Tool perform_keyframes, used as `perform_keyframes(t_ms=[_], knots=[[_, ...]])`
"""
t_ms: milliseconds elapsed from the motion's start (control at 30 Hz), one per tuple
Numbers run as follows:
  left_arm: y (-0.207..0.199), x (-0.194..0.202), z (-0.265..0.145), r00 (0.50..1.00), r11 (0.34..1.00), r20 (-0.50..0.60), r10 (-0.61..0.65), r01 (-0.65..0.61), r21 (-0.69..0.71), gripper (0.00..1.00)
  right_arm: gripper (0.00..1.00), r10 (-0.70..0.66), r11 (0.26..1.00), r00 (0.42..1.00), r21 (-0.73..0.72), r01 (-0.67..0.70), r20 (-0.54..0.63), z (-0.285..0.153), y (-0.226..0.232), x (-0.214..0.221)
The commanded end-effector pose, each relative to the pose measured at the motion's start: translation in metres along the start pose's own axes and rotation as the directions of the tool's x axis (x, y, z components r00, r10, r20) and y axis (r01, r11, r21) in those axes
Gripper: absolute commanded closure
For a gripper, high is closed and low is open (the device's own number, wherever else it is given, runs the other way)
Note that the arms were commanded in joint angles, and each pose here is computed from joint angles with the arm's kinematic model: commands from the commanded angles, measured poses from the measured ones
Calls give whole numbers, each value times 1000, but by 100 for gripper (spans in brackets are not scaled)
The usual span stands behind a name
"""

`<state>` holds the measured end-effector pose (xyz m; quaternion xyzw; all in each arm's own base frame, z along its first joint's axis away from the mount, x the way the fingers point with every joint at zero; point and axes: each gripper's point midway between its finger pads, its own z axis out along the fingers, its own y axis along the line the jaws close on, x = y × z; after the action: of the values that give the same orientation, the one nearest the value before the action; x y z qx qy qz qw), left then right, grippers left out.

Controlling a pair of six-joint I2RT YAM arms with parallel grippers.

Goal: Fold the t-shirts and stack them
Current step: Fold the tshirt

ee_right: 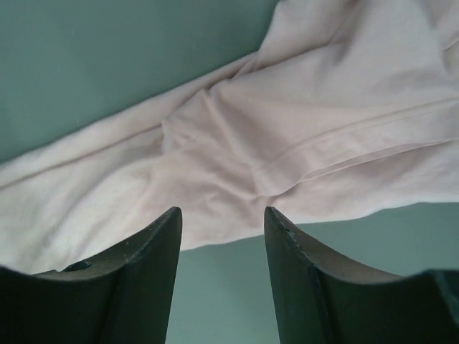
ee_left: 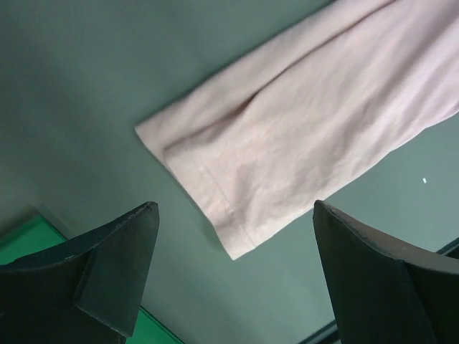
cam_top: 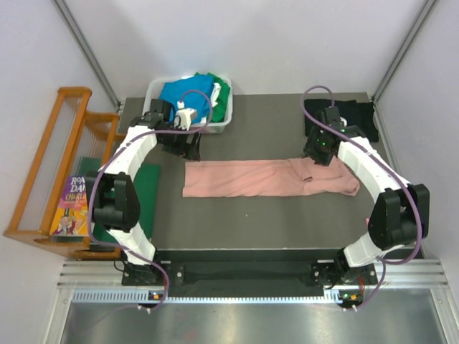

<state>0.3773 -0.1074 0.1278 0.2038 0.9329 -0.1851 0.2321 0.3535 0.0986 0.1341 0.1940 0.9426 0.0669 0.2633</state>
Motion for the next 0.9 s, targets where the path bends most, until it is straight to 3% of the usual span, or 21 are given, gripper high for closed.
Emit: perform_keyframes(t_ms=[0, 133, 233, 567, 867], knots=[[-29, -11, -8, 993, 993, 25, 112, -113, 31, 7, 50, 71, 997, 996, 21, -72, 47, -4, -27, -20], [-61, 13, 31, 970, 973, -71, 231, -228, 43, 5, 51, 112, 991, 992, 70, -116, 53, 5, -51, -25], [-66, 25, 58, 967, 974, -130, 219, -211, 79, 6, 52, 143, 983, 988, 105, -148, 51, 14, -69, -24], [-35, 31, 100, 953, 971, -190, 236, -241, -2, 7, 53, 170, 971, 985, 166, -170, 15, 33, -96, -13], [-14, 37, 104, 958, 974, -199, 207, -220, -48, 7, 53, 184, 952, 983, 249, -179, 0, 54, -126, -10]])
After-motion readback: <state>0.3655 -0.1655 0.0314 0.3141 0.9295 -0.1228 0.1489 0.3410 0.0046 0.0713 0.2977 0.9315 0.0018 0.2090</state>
